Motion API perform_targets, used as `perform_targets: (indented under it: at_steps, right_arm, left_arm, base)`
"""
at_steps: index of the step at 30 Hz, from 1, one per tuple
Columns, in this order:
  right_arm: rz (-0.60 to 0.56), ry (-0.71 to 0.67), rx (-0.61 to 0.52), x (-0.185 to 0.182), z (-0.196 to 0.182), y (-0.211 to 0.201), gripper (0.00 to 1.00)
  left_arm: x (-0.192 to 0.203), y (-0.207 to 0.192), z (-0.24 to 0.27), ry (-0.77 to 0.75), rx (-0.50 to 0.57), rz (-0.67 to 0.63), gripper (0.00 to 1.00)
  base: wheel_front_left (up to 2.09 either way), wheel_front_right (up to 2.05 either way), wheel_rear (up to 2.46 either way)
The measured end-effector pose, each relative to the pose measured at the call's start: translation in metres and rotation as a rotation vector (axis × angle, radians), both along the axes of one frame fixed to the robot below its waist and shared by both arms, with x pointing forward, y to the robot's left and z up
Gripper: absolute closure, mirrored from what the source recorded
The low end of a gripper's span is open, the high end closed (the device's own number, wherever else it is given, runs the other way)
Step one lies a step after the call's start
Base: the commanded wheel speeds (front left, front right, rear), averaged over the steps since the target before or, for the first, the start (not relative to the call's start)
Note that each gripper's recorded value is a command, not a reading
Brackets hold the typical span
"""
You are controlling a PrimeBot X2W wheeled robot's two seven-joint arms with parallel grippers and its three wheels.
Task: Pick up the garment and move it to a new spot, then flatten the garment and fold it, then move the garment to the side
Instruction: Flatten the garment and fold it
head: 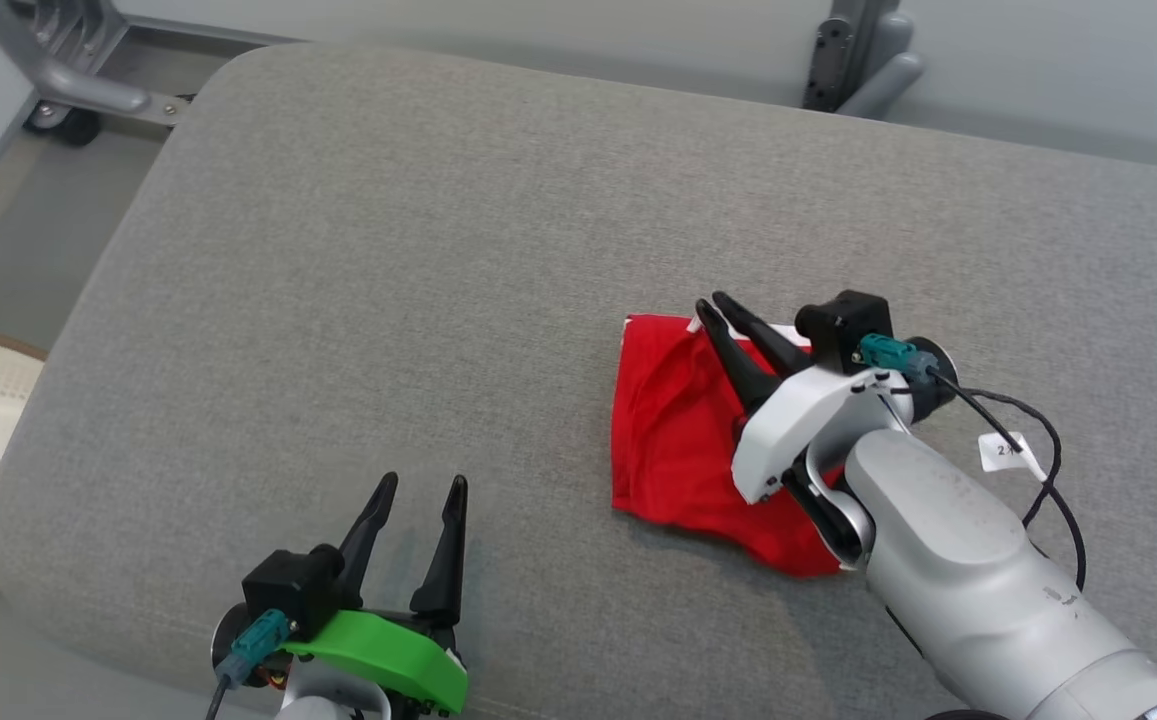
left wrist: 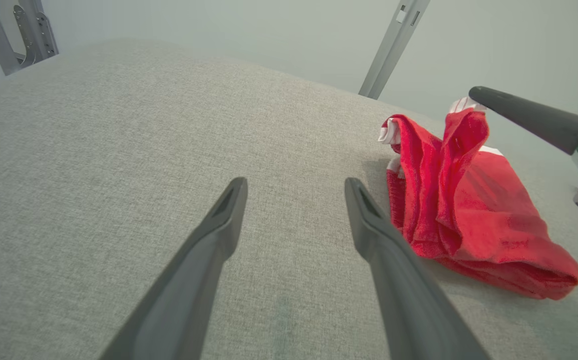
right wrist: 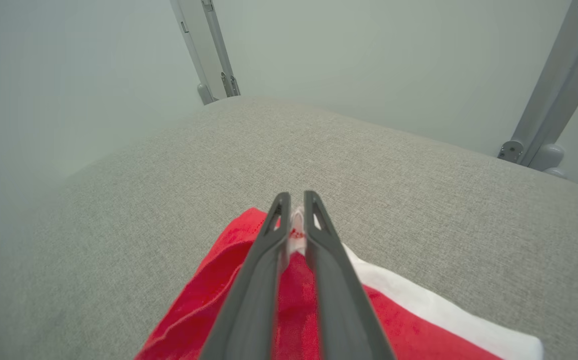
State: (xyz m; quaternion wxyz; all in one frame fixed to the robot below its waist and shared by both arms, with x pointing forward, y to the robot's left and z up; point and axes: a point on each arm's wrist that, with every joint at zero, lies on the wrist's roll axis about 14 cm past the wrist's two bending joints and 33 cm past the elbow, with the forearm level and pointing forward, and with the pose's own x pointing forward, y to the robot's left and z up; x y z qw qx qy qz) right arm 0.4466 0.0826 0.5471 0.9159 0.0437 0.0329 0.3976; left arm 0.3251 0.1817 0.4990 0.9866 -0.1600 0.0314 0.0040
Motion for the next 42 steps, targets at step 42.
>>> perform_targets:
  at_steps: [42]
  right_arm:
    - [-0.633, -0.065, 0.042, -0.063, -0.007, -0.224, 0.00]
  left_arm:
    - [0.028, -0.020, 0.012, -0.049, 0.140, -0.084, 0.00]
  base:
    - [0.00, 0.00, 0.00]
